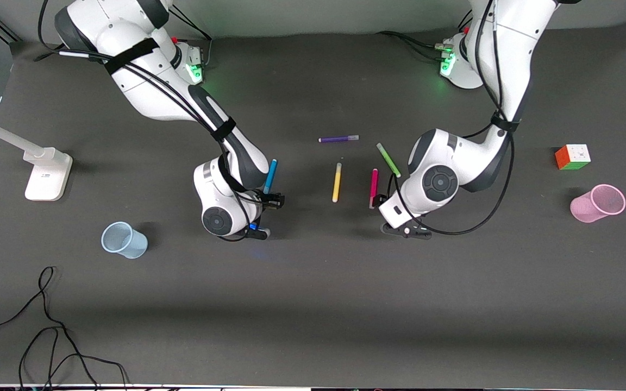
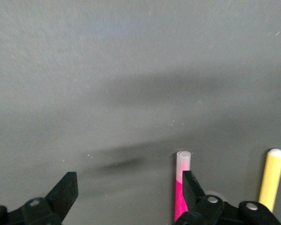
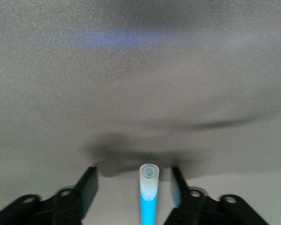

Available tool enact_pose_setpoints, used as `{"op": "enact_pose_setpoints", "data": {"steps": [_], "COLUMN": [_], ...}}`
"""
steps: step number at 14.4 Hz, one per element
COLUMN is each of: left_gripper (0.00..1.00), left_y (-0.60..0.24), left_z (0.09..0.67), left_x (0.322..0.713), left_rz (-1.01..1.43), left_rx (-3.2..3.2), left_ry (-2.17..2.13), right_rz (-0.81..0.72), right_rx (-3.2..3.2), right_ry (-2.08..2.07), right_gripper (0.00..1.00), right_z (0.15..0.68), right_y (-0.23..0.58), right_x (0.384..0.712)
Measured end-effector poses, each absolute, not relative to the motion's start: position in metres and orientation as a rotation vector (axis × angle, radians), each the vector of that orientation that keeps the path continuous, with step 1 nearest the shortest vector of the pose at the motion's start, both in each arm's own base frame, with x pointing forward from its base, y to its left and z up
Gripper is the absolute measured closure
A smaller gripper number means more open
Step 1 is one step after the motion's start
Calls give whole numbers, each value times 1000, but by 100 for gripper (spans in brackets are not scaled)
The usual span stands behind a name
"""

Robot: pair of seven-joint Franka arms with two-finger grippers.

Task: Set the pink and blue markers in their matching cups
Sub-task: 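Lift the blue marker with the right gripper while the left gripper grasps the pink marker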

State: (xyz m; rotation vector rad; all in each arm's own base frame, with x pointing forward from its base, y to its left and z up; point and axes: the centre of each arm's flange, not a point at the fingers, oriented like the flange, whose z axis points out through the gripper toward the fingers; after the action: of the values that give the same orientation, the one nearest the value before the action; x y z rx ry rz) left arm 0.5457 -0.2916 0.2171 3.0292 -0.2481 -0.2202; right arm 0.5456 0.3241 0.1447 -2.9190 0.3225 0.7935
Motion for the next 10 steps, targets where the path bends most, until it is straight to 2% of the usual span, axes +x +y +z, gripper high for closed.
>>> {"op": "enact_pose_setpoints", "data": {"steps": [4,5,10], "left_gripper": [1,1,2], "left_y": [-300,-307,-366], "left_z": [205,209,207], "left_x": [511,503,447], "left_rz": [-221,-221,-215], "left_rx": [3039,3043,3065], "left_ry": [-286,-278,-262], "right_rz": [789,789,789], "right_rx": [-2918,-2916,-2913], "right_ry": [326,328,331], "right_gripper": [79,84,84], "right_z": [148,149,149], "right_y": [323,323,323], "right_x": [546,546,546]}}
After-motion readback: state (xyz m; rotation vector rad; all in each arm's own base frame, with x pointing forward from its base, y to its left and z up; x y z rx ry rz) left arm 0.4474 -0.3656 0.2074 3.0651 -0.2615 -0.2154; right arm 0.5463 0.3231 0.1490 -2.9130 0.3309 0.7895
